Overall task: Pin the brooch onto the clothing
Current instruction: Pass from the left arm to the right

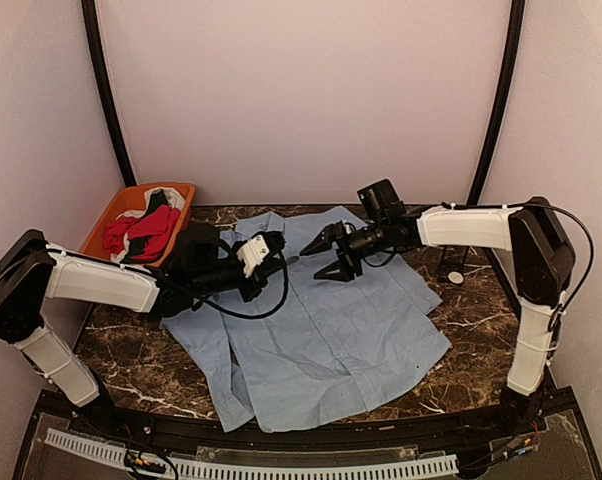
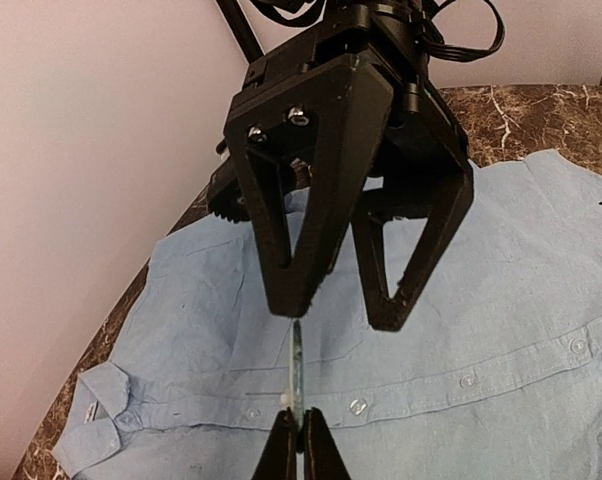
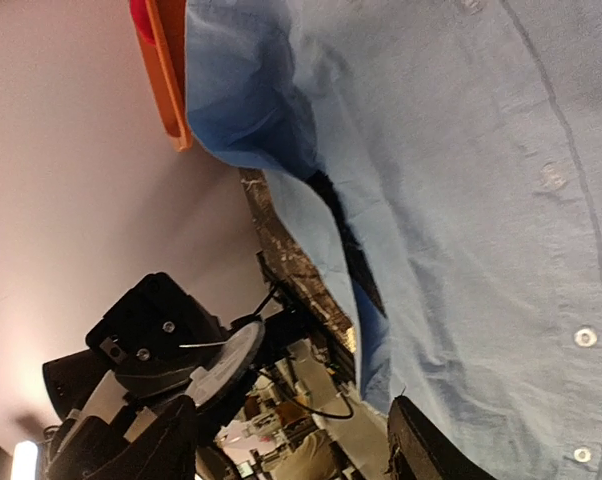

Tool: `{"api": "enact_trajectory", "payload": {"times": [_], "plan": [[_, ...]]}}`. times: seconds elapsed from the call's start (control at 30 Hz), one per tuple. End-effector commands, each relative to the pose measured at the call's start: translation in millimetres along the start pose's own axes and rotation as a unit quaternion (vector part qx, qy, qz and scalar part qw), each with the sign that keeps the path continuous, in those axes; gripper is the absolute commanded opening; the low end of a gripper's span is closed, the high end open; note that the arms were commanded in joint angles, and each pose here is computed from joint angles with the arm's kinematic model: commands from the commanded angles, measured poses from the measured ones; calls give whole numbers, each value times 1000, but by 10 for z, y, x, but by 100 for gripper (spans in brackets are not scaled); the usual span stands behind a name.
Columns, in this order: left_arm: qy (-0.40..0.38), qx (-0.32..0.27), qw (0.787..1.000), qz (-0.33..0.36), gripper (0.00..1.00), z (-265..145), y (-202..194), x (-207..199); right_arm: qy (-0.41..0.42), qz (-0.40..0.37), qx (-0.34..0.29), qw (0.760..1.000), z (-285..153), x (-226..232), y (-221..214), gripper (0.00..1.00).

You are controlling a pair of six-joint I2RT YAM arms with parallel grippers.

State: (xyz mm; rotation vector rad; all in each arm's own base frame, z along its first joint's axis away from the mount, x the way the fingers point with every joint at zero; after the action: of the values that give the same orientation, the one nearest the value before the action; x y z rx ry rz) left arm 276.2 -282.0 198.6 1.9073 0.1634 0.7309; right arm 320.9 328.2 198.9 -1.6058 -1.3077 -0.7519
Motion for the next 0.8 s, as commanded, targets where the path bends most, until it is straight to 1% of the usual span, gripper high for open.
{"api": "enact_trajectory", "payload": {"times": [0.0,0.03,0.07,0.1,0.13,0.17,0.2,0.23,0.27,0.3,0.33,0.43,0.5,0.57,0.67,0.77], "plan": [[12,-1,999,-47,1,-154,157,61,-81,-183,-91,976,-360,121,95,60],[12,2,998,-61,1,-165,168,63,-104,-222,-107,964,-412,153,102,60],[14,10,997,-69,1,-188,188,77,-129,-273,-117,946,-463,167,100,59],[17,9,996,-83,1,-203,243,107,-137,-323,-129,928,-503,212,86,57],[12,27,995,-93,1,-209,214,91,-144,-362,-144,910,-555,245,69,55],[12,25,994,-105,1,-204,285,129,-151,-401,-155,890,-595,269,44,53],[0,48,992,-114,1,-202,260,103,-145,-446,-161,868,-627,313,-3,51],[-2,49,991,-126,1,-191,330,139,-138,-494,-168,842,-675,371,-73,51],[-18,67,989,-134,1,-190,314,100,-133,-531,-171,819,-685,391,-130,50],[-21,67,987,-141,1,-180,388,128,-124,-571,-165,795,-694,424,-197,49],[-35,80,985,-149,1,-185,378,95,-117,-606,-158,771,-688,446,-265,49],[-51,83,980,-174,1,-222,464,90,-83,-678,-151,714,-670,493,-414,48],[-66,87,976,-189,1,-252,490,66,-46,-721,-138,678,-623,509,-505,44],[-81,84,973,-197,1,-276,541,52,-26,-756,-123,643,-562,529,-584,43],[-104,89,969,-207,1,-309,579,22,-15,-789,-99,606,-454,545,-654,43],[-124,87,966,-210,1,-343,594,-14,-9,-814,-84,575,-400,561,-711,43]]}}
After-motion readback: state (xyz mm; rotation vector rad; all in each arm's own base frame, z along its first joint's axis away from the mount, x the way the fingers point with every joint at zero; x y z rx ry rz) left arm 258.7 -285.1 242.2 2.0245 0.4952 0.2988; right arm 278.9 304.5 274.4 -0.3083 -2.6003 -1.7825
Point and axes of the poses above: each gripper's point midway between its finger pads, its own z axis out along the fingers, its own x axis along the line the jaws close on, y = z × x, the point moved 8 cm from there along -z, back along the fingers, and after that the axes turned 2 degrees about z, right-handed, at the moved point
